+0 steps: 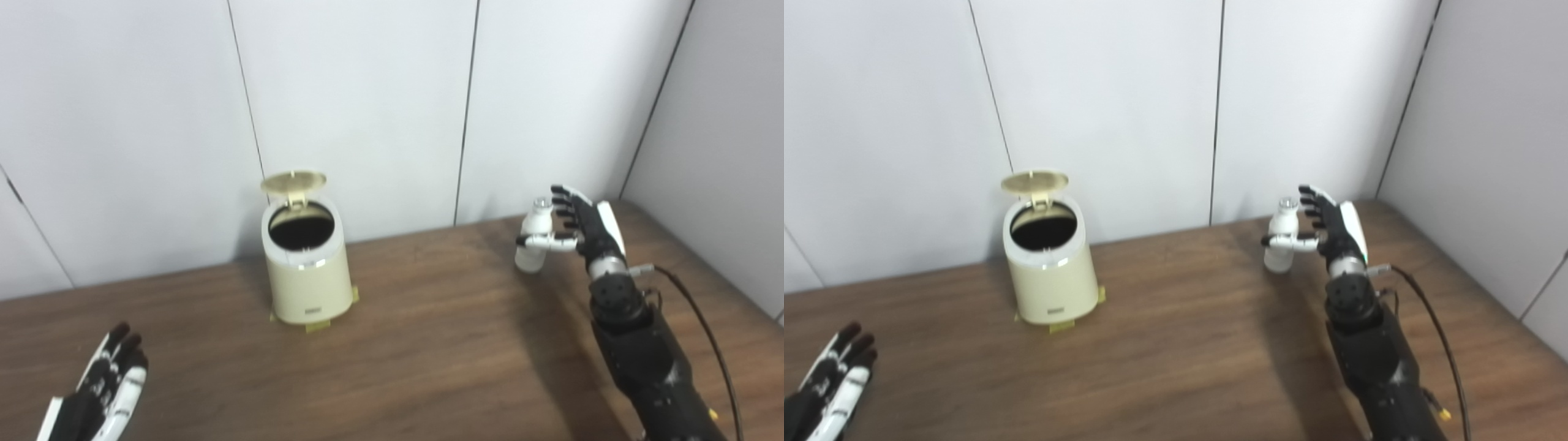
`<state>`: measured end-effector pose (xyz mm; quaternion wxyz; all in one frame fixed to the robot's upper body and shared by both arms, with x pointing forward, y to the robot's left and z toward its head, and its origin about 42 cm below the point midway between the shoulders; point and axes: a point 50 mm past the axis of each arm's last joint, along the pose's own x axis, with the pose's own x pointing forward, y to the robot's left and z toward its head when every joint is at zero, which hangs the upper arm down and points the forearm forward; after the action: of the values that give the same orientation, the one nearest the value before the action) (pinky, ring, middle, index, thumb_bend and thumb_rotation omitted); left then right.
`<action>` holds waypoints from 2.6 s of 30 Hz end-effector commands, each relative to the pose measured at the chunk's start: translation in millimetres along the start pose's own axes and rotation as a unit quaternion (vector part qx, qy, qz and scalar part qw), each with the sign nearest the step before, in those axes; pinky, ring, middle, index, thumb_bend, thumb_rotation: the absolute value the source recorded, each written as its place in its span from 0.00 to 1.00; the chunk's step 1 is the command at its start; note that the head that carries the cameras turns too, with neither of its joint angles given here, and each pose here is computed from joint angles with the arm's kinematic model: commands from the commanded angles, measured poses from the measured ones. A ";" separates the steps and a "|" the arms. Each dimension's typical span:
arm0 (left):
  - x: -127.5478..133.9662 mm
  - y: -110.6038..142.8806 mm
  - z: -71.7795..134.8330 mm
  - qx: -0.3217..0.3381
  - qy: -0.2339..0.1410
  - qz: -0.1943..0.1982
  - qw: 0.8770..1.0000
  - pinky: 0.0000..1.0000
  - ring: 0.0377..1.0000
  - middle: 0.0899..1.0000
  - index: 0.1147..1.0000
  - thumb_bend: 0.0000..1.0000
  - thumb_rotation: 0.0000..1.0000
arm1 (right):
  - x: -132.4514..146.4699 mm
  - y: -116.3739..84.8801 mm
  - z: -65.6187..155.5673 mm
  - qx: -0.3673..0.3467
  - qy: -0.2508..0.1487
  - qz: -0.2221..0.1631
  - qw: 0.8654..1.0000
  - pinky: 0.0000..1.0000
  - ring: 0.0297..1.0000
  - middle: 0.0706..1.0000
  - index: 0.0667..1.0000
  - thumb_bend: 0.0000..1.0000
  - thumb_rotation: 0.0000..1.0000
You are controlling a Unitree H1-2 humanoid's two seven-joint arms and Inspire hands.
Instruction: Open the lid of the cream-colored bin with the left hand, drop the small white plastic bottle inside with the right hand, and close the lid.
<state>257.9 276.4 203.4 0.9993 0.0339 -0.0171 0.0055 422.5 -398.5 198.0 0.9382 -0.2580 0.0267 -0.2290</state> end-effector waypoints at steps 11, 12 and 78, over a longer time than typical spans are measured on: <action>2.6 1.4 15.8 0.009 -0.035 0.000 0.999 1.00 0.97 0.96 1.00 0.24 0.46 | 10.0 -10.8 11.1 -0.019 -0.033 -0.012 0.999 0.72 0.77 0.78 0.78 0.86 0.05; 2.5 2.0 15.6 0.009 -0.034 0.000 0.999 1.00 0.97 0.96 1.00 0.23 0.45 | 10.1 -10.0 9.0 -0.022 -0.034 -0.012 0.999 0.70 0.76 0.77 0.77 0.86 0.04; -11.7 -23.3 -20.1 -0.042 -0.023 0.039 0.998 1.00 0.95 0.93 1.00 0.34 0.51 | -85.3 52.7 154.1 0.056 -0.309 0.048 0.948 0.31 0.36 0.43 0.51 0.51 0.00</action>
<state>248.8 258.9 177.8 0.9989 -0.0002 -0.0131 0.0440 391.8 -253.3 270.8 0.9357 -0.2660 -0.2111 -0.0956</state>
